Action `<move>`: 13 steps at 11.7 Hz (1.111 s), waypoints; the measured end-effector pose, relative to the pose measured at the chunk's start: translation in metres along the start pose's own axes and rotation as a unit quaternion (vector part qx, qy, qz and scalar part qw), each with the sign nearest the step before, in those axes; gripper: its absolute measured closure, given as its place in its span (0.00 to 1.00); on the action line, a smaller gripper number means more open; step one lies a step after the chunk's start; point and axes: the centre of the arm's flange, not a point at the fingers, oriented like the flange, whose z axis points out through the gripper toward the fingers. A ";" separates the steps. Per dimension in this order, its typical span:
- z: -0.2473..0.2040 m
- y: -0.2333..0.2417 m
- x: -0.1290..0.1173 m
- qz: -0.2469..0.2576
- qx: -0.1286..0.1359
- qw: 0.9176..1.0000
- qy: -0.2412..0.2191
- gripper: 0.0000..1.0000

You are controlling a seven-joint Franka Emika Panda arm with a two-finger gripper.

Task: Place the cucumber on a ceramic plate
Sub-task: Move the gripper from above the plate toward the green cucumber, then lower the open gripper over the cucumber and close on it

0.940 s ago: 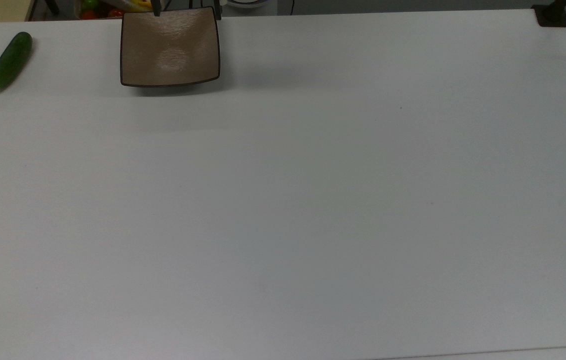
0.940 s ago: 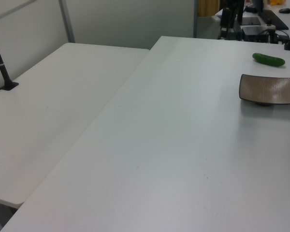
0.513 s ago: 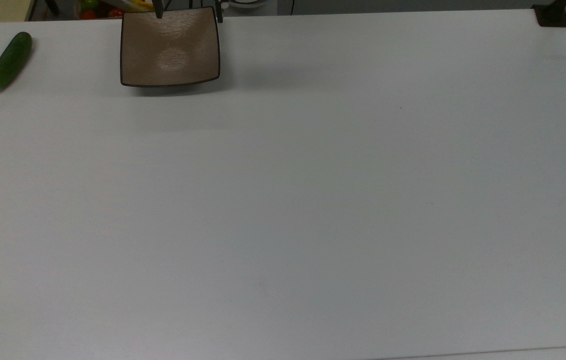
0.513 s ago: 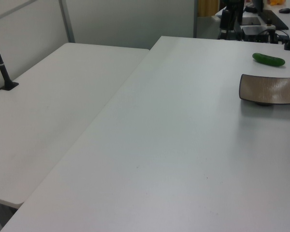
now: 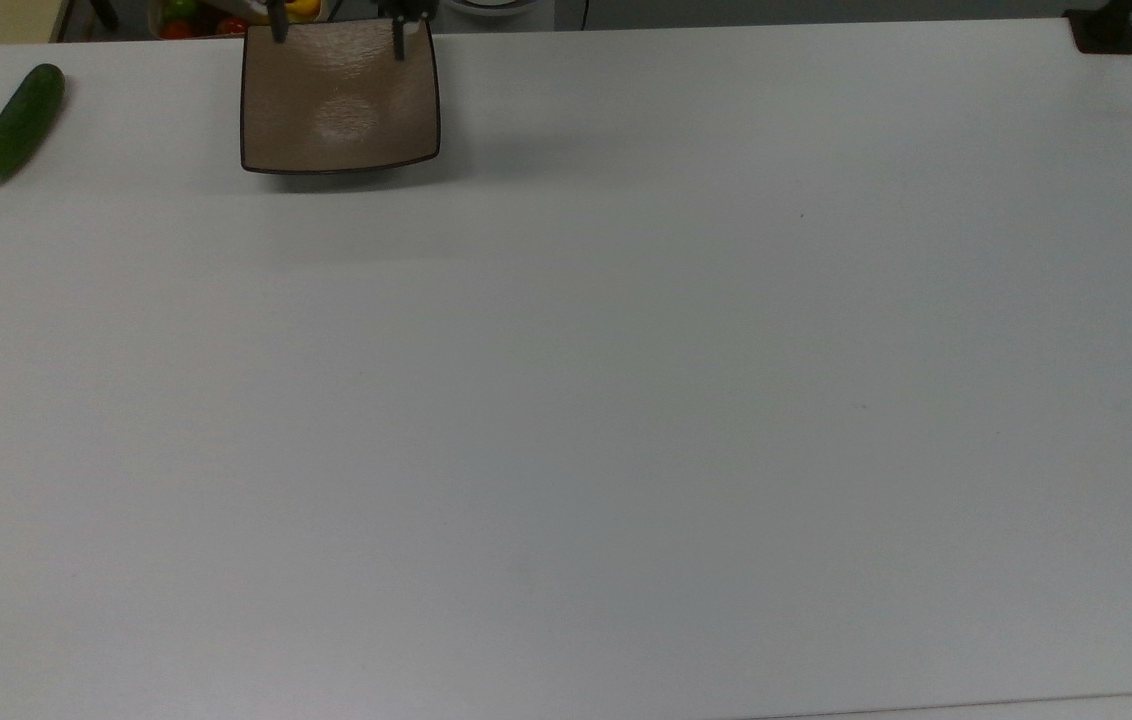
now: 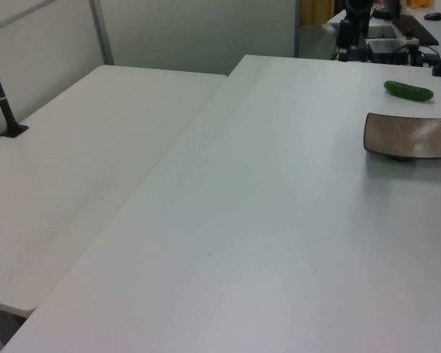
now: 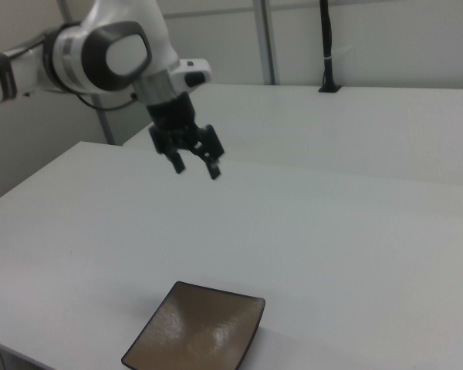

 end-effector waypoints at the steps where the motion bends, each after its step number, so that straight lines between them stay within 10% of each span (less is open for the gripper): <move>1: 0.014 0.015 0.001 0.005 -0.013 1.000 0.007 0.00; 13: 0.195 0.314 -0.080 0.030 -0.092 0.995 -0.032 0.00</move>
